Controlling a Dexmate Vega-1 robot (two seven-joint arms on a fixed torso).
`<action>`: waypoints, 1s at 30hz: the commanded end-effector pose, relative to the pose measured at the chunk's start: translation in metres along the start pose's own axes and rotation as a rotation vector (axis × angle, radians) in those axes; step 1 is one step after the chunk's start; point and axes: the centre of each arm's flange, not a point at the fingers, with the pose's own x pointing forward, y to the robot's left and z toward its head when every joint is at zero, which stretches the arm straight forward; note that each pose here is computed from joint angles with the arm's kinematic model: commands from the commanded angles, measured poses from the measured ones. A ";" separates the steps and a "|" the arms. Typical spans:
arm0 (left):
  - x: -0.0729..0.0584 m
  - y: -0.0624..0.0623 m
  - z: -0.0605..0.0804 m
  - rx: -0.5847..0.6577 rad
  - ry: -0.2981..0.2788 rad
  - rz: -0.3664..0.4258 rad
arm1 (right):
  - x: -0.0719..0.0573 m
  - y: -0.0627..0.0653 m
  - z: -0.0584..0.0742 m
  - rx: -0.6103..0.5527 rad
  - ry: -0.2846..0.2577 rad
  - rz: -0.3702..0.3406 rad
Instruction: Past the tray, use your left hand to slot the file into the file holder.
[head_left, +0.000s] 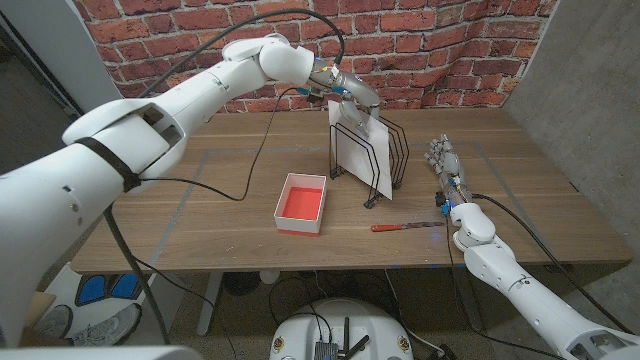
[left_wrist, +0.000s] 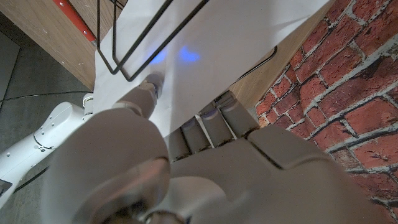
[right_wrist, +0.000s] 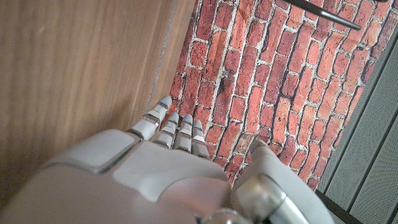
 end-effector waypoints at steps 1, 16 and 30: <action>0.000 -0.004 -0.002 0.041 0.011 -0.028 | 0.005 0.005 -0.003 0.004 0.004 0.006; 0.000 -0.002 -0.007 0.017 0.013 -0.023 | 0.006 0.005 -0.003 0.003 0.006 0.003; -0.005 0.006 -0.011 -0.005 0.016 -0.026 | 0.009 0.004 -0.002 0.001 0.005 0.009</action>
